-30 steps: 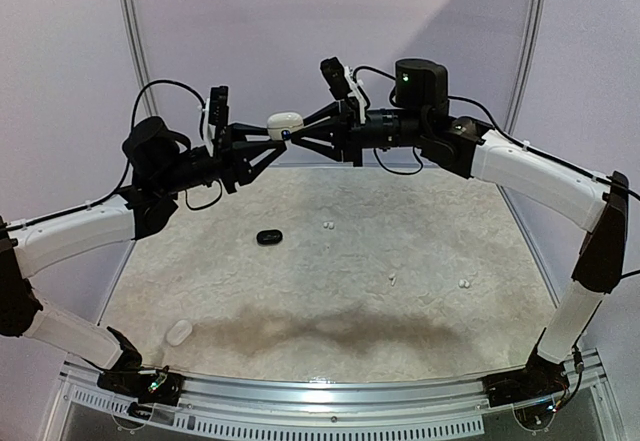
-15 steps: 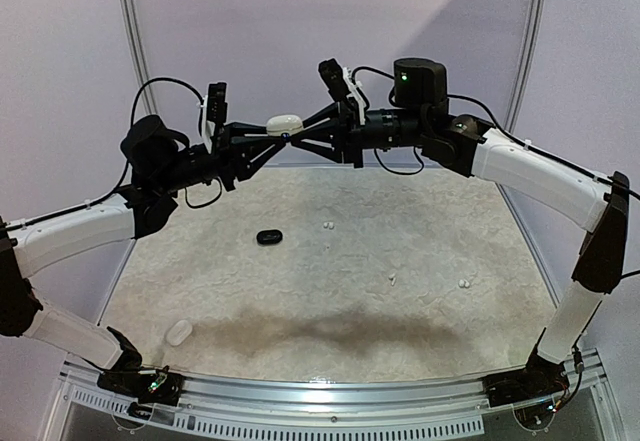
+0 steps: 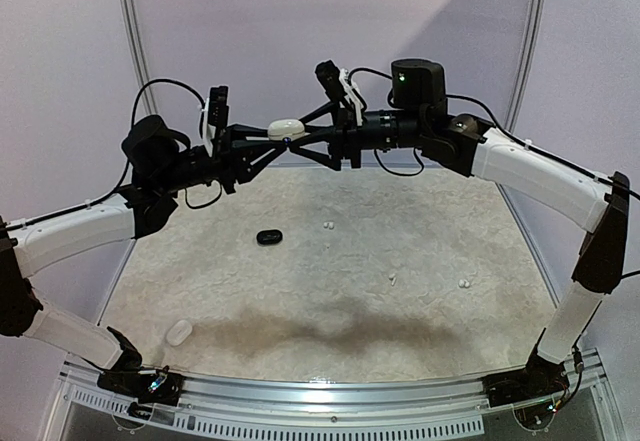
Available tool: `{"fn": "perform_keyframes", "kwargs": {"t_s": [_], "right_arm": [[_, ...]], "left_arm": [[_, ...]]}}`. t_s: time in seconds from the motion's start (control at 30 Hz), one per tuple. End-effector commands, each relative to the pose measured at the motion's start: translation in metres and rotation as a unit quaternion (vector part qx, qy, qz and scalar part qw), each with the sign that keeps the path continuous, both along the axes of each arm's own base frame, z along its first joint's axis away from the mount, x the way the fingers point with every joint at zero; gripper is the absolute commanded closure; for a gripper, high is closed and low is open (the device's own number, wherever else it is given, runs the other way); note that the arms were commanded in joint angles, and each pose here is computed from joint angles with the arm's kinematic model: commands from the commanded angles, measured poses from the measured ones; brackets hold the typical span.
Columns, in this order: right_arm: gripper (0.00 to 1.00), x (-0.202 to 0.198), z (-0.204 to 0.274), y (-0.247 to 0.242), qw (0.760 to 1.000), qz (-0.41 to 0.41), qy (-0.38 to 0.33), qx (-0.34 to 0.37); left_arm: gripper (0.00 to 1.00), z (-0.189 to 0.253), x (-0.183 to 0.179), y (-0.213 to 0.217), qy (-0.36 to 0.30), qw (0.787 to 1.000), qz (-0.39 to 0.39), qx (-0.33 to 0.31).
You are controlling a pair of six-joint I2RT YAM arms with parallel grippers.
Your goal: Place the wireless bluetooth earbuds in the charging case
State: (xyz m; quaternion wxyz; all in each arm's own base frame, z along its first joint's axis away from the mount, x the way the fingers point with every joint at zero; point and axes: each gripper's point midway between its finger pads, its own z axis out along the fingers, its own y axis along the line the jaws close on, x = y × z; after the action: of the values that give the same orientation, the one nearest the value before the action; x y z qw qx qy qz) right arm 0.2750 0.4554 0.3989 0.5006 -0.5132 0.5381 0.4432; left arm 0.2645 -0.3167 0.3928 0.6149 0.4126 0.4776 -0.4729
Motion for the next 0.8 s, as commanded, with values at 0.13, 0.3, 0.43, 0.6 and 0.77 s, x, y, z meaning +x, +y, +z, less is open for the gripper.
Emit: {"fn": "perform_keyframes", "kwargs": {"t_s": [0.13,0.3,0.43,0.6,0.77], "right_arm": [[0.38,-0.003,0.018,0.000,1.000,-0.001,-0.012,0.008],[0.39,0.004,0.016,0.004,1.000,-0.012,-0.001,0.001],[0.42,0.014,0.006,0.004,0.999,-0.038,0.006,-0.015],[0.42,0.020,-0.007,0.005,0.998,-0.048,0.021,-0.034],[0.43,0.027,-0.018,0.006,0.996,-0.064,0.035,-0.051]], "left_arm": [[1.00,-0.009,-0.005,-0.005,-0.048,0.998,-0.005,0.036],[1.00,-0.015,-0.009,-0.008,-0.073,0.996,-0.014,0.055],[1.00,-0.019,-0.011,-0.008,-0.097,0.993,-0.014,0.066],[1.00,-0.016,-0.012,-0.007,-0.090,0.994,-0.014,0.059],[1.00,-0.015,-0.015,-0.007,-0.082,0.995,-0.024,0.052]]}}
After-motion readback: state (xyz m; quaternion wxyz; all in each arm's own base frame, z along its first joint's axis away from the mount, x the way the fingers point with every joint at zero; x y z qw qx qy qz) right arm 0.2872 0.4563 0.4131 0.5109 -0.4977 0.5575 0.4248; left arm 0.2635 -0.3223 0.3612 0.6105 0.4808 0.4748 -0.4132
